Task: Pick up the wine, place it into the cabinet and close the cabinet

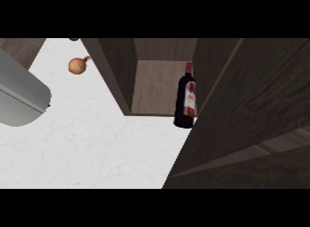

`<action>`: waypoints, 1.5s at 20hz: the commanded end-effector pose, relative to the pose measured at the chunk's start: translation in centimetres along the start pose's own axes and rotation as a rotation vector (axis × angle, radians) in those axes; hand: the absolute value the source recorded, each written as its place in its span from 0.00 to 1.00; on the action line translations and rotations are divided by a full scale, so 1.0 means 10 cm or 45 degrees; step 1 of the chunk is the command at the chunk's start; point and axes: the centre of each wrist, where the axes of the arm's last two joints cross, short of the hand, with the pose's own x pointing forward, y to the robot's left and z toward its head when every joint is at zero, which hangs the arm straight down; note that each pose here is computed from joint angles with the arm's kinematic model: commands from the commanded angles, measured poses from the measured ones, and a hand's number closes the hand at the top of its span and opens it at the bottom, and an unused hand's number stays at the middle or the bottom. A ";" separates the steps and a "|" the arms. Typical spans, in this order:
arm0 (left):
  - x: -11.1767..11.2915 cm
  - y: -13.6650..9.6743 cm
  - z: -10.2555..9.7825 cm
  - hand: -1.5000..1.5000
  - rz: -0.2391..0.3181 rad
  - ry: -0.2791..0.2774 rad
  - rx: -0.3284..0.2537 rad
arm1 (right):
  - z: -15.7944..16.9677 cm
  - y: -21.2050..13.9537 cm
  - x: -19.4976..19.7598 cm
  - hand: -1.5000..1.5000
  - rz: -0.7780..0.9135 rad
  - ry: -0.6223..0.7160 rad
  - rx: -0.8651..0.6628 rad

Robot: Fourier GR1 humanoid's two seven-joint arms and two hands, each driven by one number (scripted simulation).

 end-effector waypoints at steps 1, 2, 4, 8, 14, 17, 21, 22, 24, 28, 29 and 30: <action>0.23 0.22 0.02 0.00 -0.010 -0.010 -0.033 | -0.32 0.08 -0.02 1.00 0.076 -0.032 -0.030; 0.15 0.21 0.08 0.00 -0.005 -0.005 -0.011 | -0.20 0.25 0.16 1.00 0.078 -0.048 0.000; 0.12 0.31 0.17 0.00 0.013 -0.024 -0.012 | -0.44 0.24 0.12 1.00 0.152 -0.041 -0.021; 0.30 0.46 0.09 0.00 -0.003 -0.002 -0.050 | -0.79 0.34 0.02 1.00 0.186 -0.071 -0.067; 0.47 0.50 0.03 0.00 0.018 -0.024 -0.066 | -1.34 0.13 0.11 1.00 0.204 -0.031 -0.155; 0.49 0.60 0.02 0.00 0.020 0.004 -0.070 | -1.54 -0.03 0.18 1.00 0.241 -0.047 -0.210; 0.42 0.60 0.07 0.00 0.020 -0.003 -0.052 | -1.76 -0.11 0.03 1.00 0.255 -0.020 -0.214; 0.40 0.45 0.04 0.00 0.042 0.028 -0.067 | -1.96 -0.23 0.20 1.00 0.250 -0.010 -0.259; 0.51 0.56 0.09 0.00 0.017 0.028 -0.078 | -2.02 -0.43 0.15 1.00 0.264 -0.002 -0.275; 0.48 0.46 0.06 0.00 0.022 0.057 -0.112 | -2.19 -0.66 -0.07 1.00 0.343 0.001 -0.349; 0.39 0.45 0.02 0.00 0.030 0.061 -0.087 | -2.12 -0.84 -0.01 1.00 0.329 0.005 -0.348; 0.49 0.47 -0.04 0.00 0.042 0.062 -0.119 | -2.21 -0.86 -0.02 1.00 0.328 -0.004 -0.352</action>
